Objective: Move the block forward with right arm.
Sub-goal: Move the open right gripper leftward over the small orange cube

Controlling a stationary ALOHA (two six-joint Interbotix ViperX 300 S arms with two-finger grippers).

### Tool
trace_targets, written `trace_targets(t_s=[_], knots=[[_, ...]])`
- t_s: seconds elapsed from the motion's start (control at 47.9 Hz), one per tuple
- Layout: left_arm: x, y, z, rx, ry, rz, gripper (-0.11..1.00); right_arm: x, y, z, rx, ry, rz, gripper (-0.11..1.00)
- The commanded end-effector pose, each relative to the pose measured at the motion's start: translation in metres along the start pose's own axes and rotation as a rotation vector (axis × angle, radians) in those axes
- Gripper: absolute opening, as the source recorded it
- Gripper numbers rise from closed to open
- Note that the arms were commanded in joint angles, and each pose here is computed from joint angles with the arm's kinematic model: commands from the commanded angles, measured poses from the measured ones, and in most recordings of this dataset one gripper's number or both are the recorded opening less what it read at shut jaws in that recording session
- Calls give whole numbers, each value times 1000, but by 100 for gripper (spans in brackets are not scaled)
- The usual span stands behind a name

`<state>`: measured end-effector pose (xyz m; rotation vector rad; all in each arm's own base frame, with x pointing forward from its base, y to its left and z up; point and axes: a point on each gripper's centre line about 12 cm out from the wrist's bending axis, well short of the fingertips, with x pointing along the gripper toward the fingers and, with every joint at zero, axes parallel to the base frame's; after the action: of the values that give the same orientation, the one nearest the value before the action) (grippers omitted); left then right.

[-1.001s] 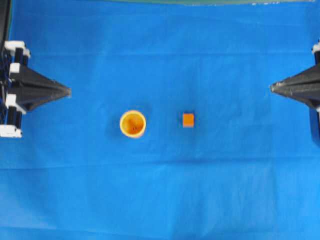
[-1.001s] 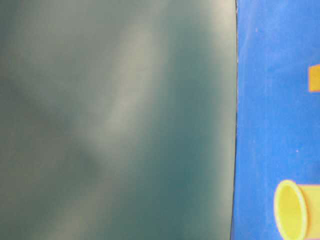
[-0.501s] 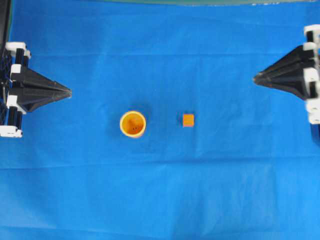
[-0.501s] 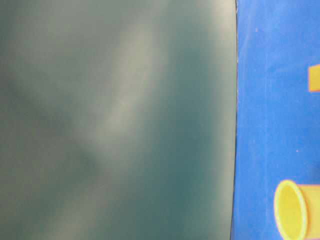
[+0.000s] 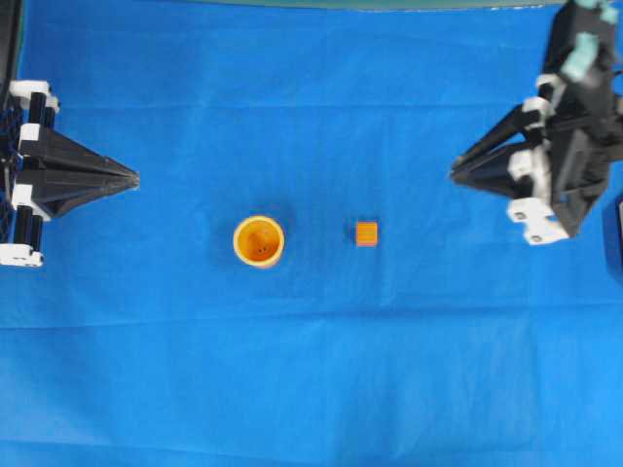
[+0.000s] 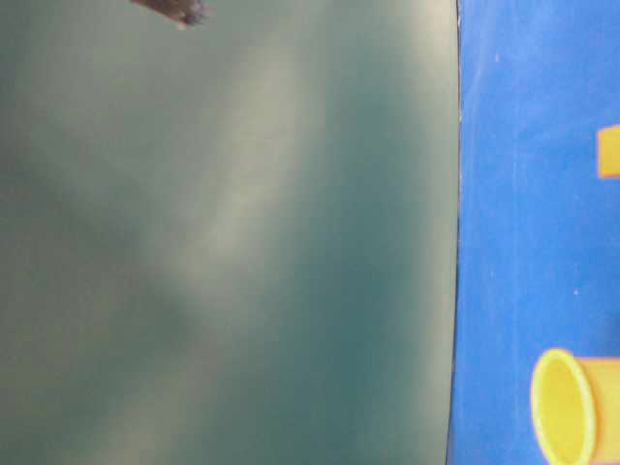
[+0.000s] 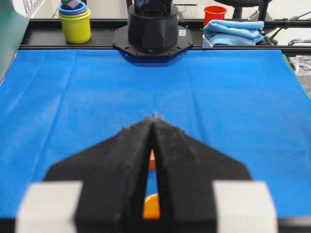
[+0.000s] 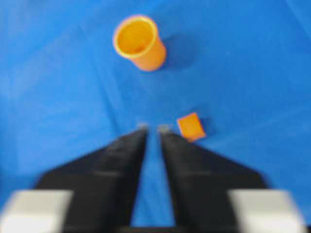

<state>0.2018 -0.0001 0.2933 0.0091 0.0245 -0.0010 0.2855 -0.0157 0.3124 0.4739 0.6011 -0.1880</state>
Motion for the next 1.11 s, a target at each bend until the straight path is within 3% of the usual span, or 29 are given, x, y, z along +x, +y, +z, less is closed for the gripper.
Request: trace_targets(t_s=[0.0, 0.063, 0.125, 0.25, 0.689, 0.835, 1.085], knots=[[3, 1, 12, 1, -28, 3, 0, 8, 3, 6, -10, 29, -14, 43], [3, 1, 12, 1, -29, 3, 0, 22, -1, 1, -32, 111, -60, 60], [3, 1, 13, 2, -31, 3, 0, 35, -3, -3, -61, 181, -99, 67], [3, 1, 15, 2, -35, 3, 0, 64, -4, -10, -135, 284, -144, 64], [3, 1, 18, 3, -41, 3, 0, 141, -11, -29, -356, 435, -149, 64], [3, 1, 18, 3, -38, 3, 0, 152, -13, -35, -396, 447, -141, 64], [3, 1, 19, 6, -41, 3, 0, 170, -10, -45, -411, 432, -120, 64]])
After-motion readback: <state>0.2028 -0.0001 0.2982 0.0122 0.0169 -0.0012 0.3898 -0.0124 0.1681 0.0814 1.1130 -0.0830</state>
